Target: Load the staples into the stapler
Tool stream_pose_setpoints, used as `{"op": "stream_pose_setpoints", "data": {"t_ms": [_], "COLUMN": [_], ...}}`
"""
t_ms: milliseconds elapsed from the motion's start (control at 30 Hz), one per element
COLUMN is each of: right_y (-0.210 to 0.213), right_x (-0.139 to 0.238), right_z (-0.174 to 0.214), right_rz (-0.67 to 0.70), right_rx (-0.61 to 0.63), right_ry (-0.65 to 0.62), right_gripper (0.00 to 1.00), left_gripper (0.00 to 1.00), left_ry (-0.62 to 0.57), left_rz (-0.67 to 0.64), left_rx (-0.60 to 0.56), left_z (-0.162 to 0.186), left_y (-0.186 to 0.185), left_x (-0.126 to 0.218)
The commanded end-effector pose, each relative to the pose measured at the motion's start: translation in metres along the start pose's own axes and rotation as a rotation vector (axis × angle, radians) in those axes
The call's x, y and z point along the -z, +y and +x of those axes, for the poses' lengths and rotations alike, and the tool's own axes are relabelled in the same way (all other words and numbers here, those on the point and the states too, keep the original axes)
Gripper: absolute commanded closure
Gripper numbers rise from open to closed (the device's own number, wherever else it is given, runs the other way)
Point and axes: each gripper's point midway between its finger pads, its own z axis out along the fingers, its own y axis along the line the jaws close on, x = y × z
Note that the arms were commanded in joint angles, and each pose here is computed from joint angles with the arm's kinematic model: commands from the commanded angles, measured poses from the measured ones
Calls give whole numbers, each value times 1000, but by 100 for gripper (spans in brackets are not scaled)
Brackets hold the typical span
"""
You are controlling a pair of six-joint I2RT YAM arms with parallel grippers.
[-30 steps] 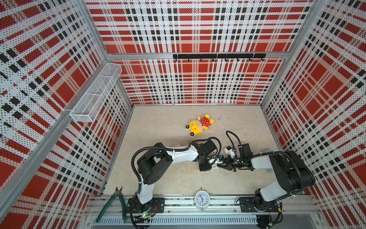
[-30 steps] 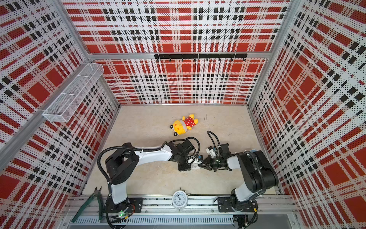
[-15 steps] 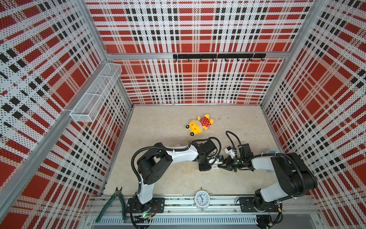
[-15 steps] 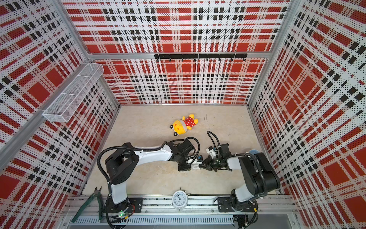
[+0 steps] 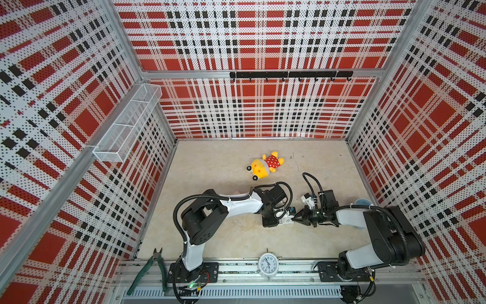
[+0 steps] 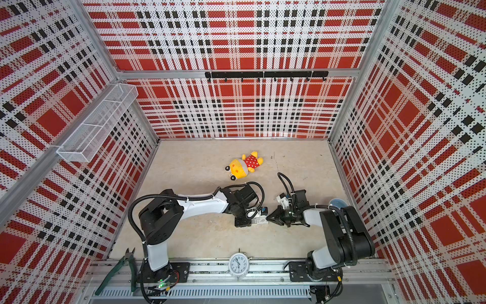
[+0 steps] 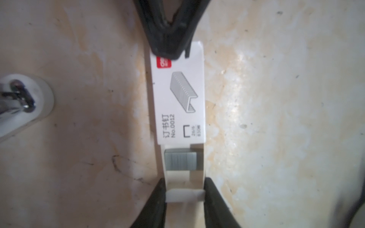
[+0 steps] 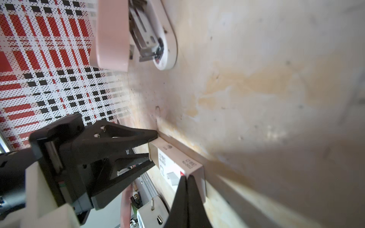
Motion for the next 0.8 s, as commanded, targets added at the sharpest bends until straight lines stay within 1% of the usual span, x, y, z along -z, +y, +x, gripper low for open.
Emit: {"op": "stream_pose_setpoints", "data": {"t_ms": [0,500,567,667,767], "right_y": [-7,-20,-21,-19,-18], "right_x": [6,19,20,21,22], "right_z": [-6,-8,-8,-9,-13], "right_rz": [59,198,208,202,203], "right_rx": [13,17,18,23,28], "right_ry": [-41,-69,-74,-80,-91], "right_gripper": [100,100,100,100,85], "left_gripper": [67,66,64,57,48], "left_ry": [60,95,92,88,82], "left_rz": [11,-25,-25,-24,-23], "left_rx": [-3,3,5,8,13], "left_z": [16,25,24,22,20], "left_y": [-3,4,5,5,5], "left_x": [8,8,8,9,10]}}
